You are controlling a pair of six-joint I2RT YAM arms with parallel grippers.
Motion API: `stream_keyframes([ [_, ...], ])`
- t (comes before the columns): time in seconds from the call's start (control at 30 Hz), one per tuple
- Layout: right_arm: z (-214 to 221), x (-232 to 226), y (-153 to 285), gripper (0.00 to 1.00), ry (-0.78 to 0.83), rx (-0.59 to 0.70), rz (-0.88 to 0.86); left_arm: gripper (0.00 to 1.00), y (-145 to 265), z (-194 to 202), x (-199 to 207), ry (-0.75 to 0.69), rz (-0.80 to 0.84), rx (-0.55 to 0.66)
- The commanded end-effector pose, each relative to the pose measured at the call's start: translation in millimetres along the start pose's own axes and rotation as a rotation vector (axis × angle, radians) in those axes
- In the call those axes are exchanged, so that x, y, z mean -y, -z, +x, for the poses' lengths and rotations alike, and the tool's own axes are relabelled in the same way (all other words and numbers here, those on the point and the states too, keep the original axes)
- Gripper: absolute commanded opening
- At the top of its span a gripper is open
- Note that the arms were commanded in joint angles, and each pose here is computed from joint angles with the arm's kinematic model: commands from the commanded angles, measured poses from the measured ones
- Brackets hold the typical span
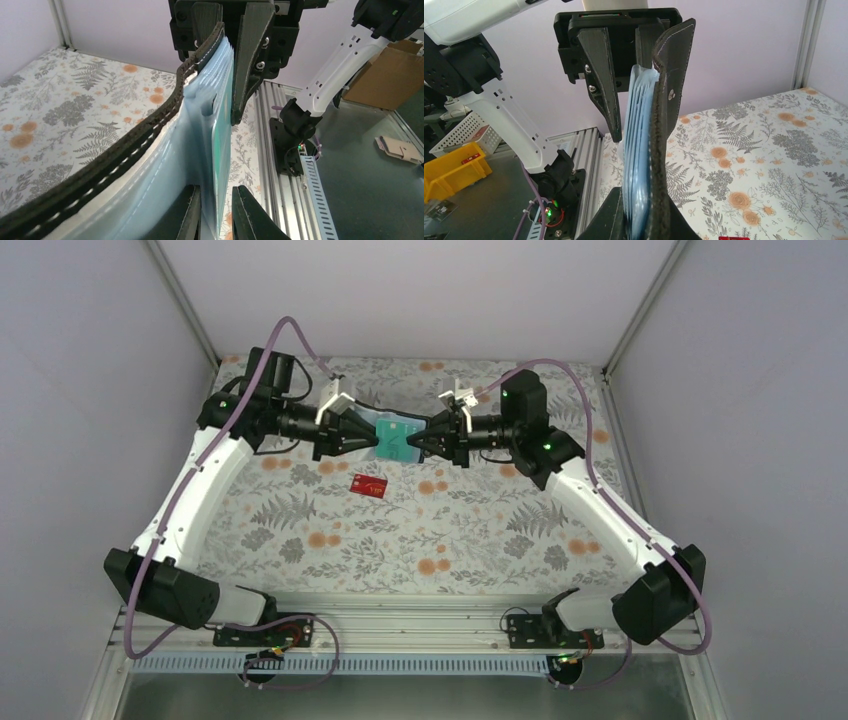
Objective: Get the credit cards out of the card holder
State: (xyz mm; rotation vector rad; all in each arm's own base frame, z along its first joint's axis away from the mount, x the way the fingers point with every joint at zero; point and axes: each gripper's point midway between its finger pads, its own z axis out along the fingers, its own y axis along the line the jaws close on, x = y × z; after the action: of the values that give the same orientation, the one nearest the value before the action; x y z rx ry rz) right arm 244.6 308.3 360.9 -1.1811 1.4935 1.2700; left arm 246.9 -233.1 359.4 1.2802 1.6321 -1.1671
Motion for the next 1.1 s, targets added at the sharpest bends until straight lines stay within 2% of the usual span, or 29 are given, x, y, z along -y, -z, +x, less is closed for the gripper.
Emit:
stream_keyframes([
  [0.0,-22.7,-18.5,9.1,0.04,0.078,0.050,-0.044,0.19,-5.1,-0.3,2.4,-0.025,0.024,0.011],
  [0.1,-23.0,-19.4,9.7,0.04,0.080,0.047,-0.045,0.16,-8.2,-0.9,3.5,-0.027,0.033,0.007],
  [0.17,-21.9,-19.4,9.9,0.04,0.079,0.047,-0.044,0.05,-9.4,-1.3,4.5,-0.030,0.037,0.006],
  [0.2,-21.1,-19.4,10.2,0.04,0.079,0.046,-0.042,0.03,-8.9,-1.3,5.4,-0.031,0.038,0.005],
  [0.47,-14.3,-7.7,14.2,0.05,0.070,0.041,0.005,0.02,3.9,-12.6,10.4,-0.060,0.024,0.022],
  [0.53,-13.3,-8.2,14.3,0.08,0.066,0.039,-0.009,0.02,3.2,-11.9,10.5,-0.061,0.028,0.022],
  [0.6,-12.7,-8.9,13.6,0.18,0.058,0.036,-0.021,0.02,3.3,-12.1,10.3,-0.064,0.026,0.023],
  [0.67,-11.0,-7.1,12.5,0.24,0.047,0.032,-0.021,0.02,2.7,-11.7,9.2,-0.056,0.029,0.025],
  [0.8,-6.6,-6.2,10.9,0.27,0.029,0.027,-0.033,0.02,2.1,-12.1,9.9,-0.051,0.039,0.029],
  [0.93,-5.2,-2.5,9.7,0.22,0.021,0.025,-0.020,0.02,1.7,-11.2,9.2,-0.048,0.040,0.029],
  [1.03,-5.2,5.0,5.9,0.05,0.010,0.030,0.002,0.02,1.3,-13.0,9.2,-0.044,0.053,0.037],
  [1.07,-5.0,3.3,5.0,0.04,0.012,0.032,-0.016,0.02,0.9,-13.9,8.9,-0.041,0.057,0.039],
])
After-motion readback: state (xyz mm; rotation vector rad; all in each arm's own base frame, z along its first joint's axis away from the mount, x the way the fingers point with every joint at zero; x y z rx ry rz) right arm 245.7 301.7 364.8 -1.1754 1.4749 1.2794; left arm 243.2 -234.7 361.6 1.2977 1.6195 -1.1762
